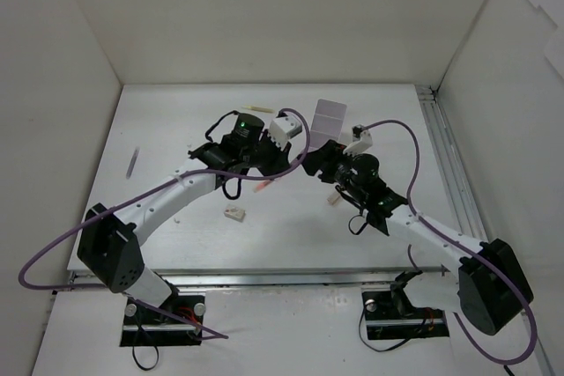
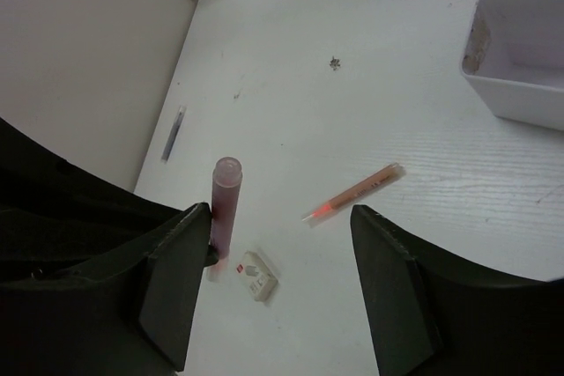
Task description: Sort the stationery into containers
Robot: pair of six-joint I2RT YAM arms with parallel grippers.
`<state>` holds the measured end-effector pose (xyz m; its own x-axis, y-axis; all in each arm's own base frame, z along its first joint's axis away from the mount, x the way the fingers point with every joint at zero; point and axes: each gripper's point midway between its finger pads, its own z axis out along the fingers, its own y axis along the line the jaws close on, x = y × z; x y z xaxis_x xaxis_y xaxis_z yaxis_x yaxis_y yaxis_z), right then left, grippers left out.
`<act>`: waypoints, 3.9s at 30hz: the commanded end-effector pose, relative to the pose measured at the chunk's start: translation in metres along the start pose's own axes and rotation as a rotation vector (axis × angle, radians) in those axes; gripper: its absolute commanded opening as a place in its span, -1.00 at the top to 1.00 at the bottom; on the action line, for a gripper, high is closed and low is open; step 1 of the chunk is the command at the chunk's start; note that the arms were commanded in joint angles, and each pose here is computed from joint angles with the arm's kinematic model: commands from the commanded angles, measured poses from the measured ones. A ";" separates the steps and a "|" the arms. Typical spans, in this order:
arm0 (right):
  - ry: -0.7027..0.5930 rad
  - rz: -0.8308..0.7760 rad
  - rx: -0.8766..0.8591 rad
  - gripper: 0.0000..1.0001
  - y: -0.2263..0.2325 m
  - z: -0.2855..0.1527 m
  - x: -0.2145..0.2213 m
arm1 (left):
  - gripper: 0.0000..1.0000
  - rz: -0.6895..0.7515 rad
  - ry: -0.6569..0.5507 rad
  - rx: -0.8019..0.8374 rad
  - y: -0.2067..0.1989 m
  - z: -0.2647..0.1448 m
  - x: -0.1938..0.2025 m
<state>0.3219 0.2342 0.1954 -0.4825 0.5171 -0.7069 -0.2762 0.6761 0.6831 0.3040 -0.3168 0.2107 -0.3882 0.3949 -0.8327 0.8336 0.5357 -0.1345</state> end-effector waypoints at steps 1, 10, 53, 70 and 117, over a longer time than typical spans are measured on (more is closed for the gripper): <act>-0.136 0.034 -0.077 -0.20 0.033 0.006 -0.039 | 1.00 0.038 -0.168 -0.014 -0.010 -0.023 -0.055; -0.144 0.009 -0.097 -0.11 0.047 0.018 -0.043 | 1.00 0.038 -0.175 -0.026 -0.019 -0.024 -0.061; 0.849 -0.343 0.517 -0.96 -0.161 -0.079 0.034 | -0.99 -0.313 -0.168 -0.350 0.080 -0.107 0.036; 1.037 -0.394 0.657 -0.58 -0.187 -0.071 0.090 | -0.99 -0.340 -0.143 -0.438 0.100 -0.118 0.055; -0.717 -0.567 0.554 1.00 -0.077 0.115 -0.243 | -0.99 -0.773 -0.178 -0.924 0.193 -0.223 0.134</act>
<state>0.5440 0.1264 0.2079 -0.0346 0.0207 -0.9992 0.1737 0.9847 0.0144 0.3129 0.0022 0.1734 -0.5972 -0.3099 -0.7398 -0.2195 0.9503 -0.2209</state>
